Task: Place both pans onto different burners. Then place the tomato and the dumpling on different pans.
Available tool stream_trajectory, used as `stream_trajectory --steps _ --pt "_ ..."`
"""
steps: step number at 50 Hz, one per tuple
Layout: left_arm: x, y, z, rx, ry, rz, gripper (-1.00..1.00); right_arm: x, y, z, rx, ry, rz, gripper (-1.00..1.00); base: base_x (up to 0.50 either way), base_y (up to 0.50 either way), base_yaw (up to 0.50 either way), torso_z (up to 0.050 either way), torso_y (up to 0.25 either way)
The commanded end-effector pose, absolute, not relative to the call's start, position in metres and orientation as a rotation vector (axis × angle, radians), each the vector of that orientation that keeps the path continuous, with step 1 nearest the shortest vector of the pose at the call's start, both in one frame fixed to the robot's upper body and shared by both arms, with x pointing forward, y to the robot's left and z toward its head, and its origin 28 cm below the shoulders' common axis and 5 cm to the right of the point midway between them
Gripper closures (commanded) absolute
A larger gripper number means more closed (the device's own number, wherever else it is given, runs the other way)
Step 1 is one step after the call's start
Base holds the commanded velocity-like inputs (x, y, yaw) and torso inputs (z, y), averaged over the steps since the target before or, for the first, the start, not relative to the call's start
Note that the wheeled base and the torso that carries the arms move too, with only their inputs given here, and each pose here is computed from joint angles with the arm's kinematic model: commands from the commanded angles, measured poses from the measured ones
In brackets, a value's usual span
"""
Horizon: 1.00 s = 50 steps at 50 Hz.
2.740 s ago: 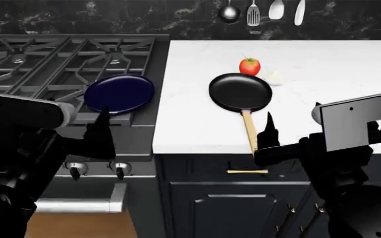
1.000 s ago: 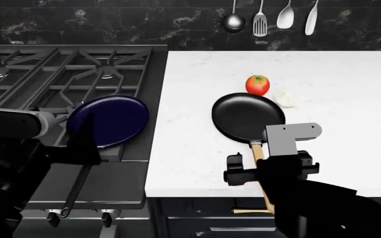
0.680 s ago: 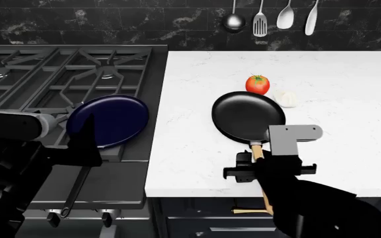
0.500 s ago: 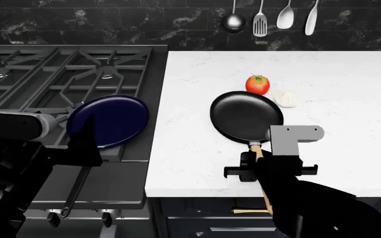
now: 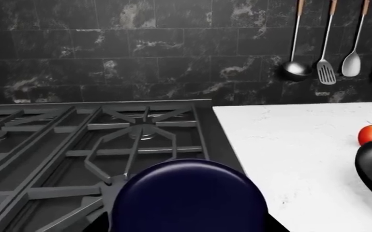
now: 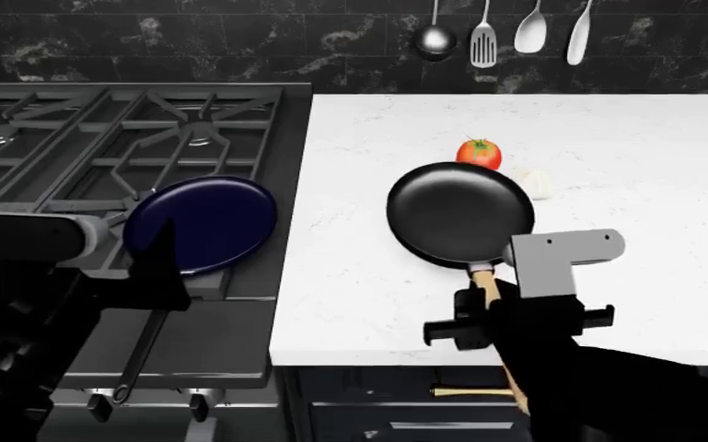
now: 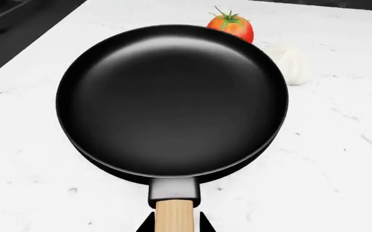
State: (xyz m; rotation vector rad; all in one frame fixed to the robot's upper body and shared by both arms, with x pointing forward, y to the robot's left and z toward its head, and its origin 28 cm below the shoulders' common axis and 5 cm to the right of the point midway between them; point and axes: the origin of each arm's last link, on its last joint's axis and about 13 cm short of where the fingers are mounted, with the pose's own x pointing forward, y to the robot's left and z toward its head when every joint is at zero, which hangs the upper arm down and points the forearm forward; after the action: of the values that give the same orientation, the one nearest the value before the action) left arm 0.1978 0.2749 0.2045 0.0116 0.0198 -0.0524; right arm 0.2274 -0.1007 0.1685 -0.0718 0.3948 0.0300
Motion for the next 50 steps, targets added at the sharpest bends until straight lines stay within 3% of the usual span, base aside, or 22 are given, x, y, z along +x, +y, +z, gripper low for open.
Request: stream_trajectory --steps 1,9,19,40,50 --pt "0.203 0.275 0.201 0.027 0.046 -0.035 -1.00 0.210 -0.107 0.205 -0.173 0.246 0.005 1.00 0.00 0.00 0.00 0.000 0.000" --pt "0.213 0.272 0.200 0.040 0.112 -0.062 -1.00 0.207 -0.111 0.216 -0.199 0.219 -0.015 1.00 0.00 0.00 0.00 0.000 0.003" --pt "0.227 0.266 0.215 -0.031 0.329 -0.100 -1.00 0.211 -0.113 0.215 -0.191 0.225 -0.023 1.00 0.00 0.00 0.00 0.000 0.002" --pt "0.195 0.253 0.210 0.023 0.426 -0.035 -1.00 0.210 -0.115 0.214 -0.190 0.225 -0.035 1.00 0.00 0.00 0.00 0.001 0.002" --pt "0.202 0.252 0.209 0.033 0.459 -0.009 -1.00 0.206 -0.119 0.214 -0.201 0.226 -0.051 1.00 0.00 0.00 0.00 0.001 0.003"
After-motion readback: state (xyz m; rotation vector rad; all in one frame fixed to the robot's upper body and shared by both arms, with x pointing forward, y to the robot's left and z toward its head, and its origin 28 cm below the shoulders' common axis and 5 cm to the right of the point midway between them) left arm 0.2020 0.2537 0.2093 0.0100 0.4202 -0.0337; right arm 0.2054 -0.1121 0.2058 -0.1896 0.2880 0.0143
